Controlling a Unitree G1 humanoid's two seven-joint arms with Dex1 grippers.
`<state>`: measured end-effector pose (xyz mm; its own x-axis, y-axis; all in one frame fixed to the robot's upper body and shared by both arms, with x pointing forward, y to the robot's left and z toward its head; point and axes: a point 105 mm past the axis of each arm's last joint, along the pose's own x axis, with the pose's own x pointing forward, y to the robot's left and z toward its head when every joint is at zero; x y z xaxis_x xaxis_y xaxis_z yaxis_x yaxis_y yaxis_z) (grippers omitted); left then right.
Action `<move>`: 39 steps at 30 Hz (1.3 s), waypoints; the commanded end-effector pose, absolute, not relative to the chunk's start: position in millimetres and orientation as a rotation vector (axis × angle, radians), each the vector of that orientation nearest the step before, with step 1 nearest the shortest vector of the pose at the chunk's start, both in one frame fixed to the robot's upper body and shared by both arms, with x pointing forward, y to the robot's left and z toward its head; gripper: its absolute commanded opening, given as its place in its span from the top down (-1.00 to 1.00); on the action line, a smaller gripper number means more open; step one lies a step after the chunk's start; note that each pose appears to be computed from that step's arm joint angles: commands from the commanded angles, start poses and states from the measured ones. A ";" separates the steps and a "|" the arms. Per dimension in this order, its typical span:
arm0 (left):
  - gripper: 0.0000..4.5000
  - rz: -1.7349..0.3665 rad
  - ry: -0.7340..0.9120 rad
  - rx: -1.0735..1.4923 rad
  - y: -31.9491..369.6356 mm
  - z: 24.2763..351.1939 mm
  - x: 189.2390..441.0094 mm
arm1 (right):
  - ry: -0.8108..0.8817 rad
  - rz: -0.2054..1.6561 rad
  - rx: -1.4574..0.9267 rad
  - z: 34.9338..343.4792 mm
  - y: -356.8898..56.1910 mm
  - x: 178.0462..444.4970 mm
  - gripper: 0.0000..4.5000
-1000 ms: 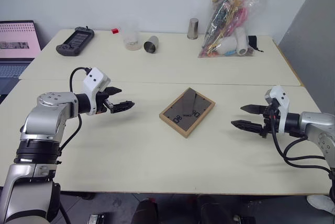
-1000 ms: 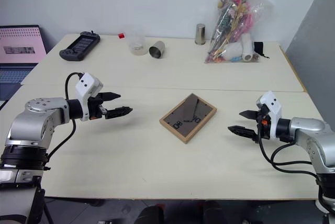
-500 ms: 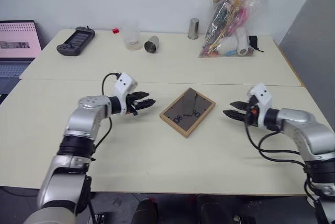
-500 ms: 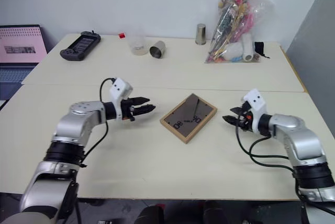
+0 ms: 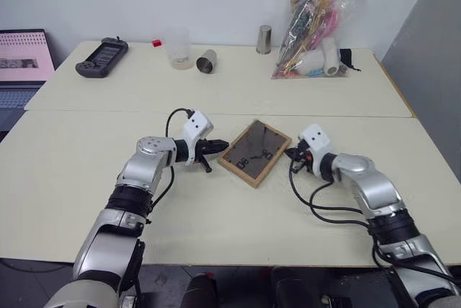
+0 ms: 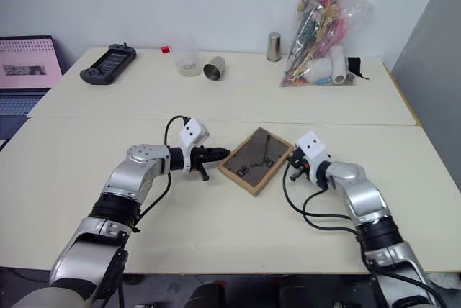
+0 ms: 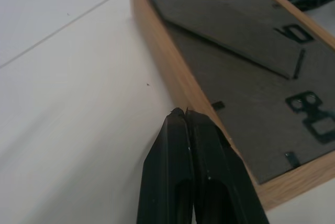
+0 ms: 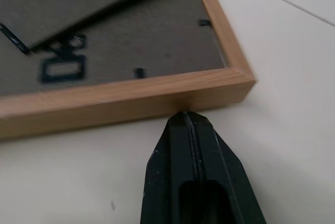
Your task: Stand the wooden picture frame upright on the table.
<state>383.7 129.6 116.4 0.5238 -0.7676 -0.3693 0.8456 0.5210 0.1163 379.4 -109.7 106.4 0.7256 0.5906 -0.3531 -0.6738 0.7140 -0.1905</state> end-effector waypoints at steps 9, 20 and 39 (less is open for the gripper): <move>0.98 -1.124 0.327 0.291 129.4 130.9 330.4 | 0.168 0.831 -0.297 127.9 -73.6 378.3 1.00; 0.98 -0.941 0.314 0.348 145.7 118.8 351.8 | 0.147 0.828 -0.315 130.4 -85.4 373.3 1.00; 0.98 -0.983 0.410 0.430 172.4 129.1 328.8 | 0.203 1.137 -0.280 123.1 -30.8 326.8 1.00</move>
<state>332.9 180.6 113.0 0.5098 -0.6622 -0.5492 0.8366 0.5304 0.1372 339.5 -46.9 110.6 0.4817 0.8067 -0.3424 -0.8732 0.4748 -0.1099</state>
